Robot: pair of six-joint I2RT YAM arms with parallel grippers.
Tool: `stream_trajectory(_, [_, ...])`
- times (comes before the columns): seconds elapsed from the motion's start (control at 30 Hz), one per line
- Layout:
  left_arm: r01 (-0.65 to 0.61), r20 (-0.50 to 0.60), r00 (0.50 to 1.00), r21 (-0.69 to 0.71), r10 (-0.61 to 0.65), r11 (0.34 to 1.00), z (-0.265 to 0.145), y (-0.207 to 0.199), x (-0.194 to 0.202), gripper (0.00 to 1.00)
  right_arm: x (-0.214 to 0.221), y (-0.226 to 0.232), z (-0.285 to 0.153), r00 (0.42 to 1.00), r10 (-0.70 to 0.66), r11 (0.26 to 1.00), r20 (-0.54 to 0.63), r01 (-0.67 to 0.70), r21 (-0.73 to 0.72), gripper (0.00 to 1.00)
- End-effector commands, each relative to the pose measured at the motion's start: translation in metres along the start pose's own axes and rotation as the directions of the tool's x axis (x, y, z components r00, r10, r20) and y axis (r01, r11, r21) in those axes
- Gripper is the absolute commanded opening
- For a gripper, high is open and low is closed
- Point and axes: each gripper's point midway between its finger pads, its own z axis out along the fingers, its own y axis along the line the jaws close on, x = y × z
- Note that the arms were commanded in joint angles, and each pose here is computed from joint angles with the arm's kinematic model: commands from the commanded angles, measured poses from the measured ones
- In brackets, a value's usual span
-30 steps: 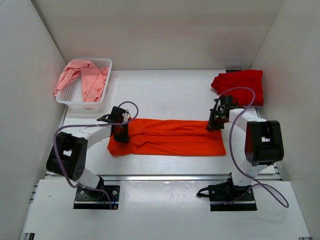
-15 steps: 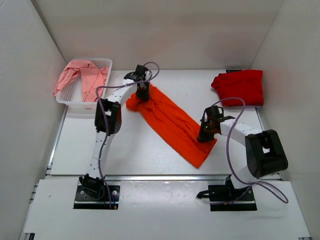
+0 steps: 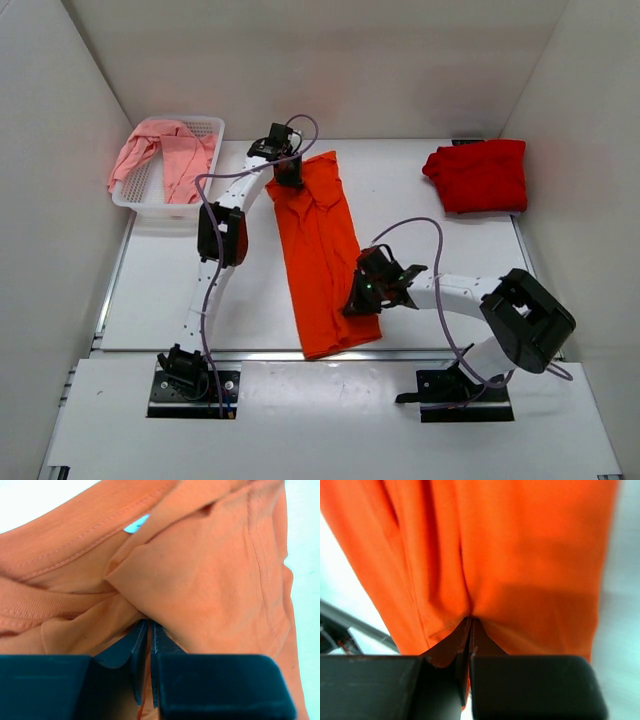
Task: Fold and stack the t-shirts
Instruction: Rotate the tshirt 90 degrees
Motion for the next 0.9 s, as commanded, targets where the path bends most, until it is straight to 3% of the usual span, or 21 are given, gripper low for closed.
stream_trajectory(0.0, [-0.009, 0.048, 0.999, 0.072, 0.005, 0.997, 0.003, -0.020, -0.014, 0.19, 0.024, -0.003, 0.021, 0.999, 0.003, 0.999, -0.033, -0.001, 0.045, 0.00])
stream_trajectory(0.2, [-0.021, 0.109, 0.994, 0.090, 0.011, 0.996, 0.004, -0.020, -0.030, 0.21, 0.045, -0.008, 0.037, 0.970, -0.199, 0.970, -0.137, 0.215, 0.115, 0.00])
stream_trajectory(0.3, [-0.032, 0.179, 0.984, 0.121, 0.010, 0.992, -0.017, -0.028, -0.055, 0.21, 0.037, -0.010, 0.035, 0.942, -0.312, 0.934, -0.126, 0.329, 0.141, 0.00])
stream_trajectory(0.43, [-0.061, 0.299, 0.954, 0.203, -0.002, 0.977, -0.096, -0.056, -0.105, 0.24, 0.018, 0.011, 0.023, 0.893, -0.447, 0.890, -0.054, 0.450, 0.067, 0.00])
stream_trajectory(0.5, [-0.090, 0.375, 0.927, 0.276, -0.021, 0.957, -0.162, -0.076, -0.130, 0.25, 0.020, 0.026, 0.021, 0.865, -0.501, 0.865, -0.036, 0.499, -0.047, 0.00])
stream_trajectory(0.53, [-0.081, 0.369, 0.929, 0.295, -0.035, 0.952, -0.168, -0.070, -0.127, 0.26, 0.020, 0.030, 0.022, 0.848, -0.530, 0.847, -0.028, 0.527, -0.076, 0.00])
stream_trajectory(0.63, [-0.077, 0.469, 0.877, 0.357, -0.108, 0.931, -0.262, -0.079, -0.140, 0.29, 0.036, 0.047, 0.028, 0.776, -0.629, 0.769, -0.057, 0.609, -0.193, 0.00])
stream_trajectory(0.67, [-0.067, 0.458, 0.882, 0.351, -0.109, 0.934, -0.260, -0.074, -0.129, 0.29, 0.042, 0.049, 0.032, 0.752, -0.656, 0.746, -0.066, 0.632, -0.209, 0.00])
stream_trajectory(0.73, [-0.074, 0.498, 0.860, 0.332, -0.108, 0.940, -0.302, -0.072, -0.125, 0.30, 0.052, 0.058, 0.033, 0.724, -0.686, 0.714, -0.072, 0.651, -0.257, 0.00])
stream_trajectory(0.83, [-0.060, 0.436, 0.896, 0.304, -0.083, 0.951, -0.315, -0.066, -0.091, 0.31, 0.061, 0.066, 0.034, 0.679, -0.732, 0.668, -0.051, 0.702, -0.248, 0.00])
stream_trajectory(0.87, [-0.036, 0.362, 0.929, 0.297, -0.077, 0.954, -0.301, -0.066, -0.065, 0.31, 0.062, 0.073, 0.030, 0.665, -0.747, 0.650, -0.029, 0.720, -0.242, 0.00])
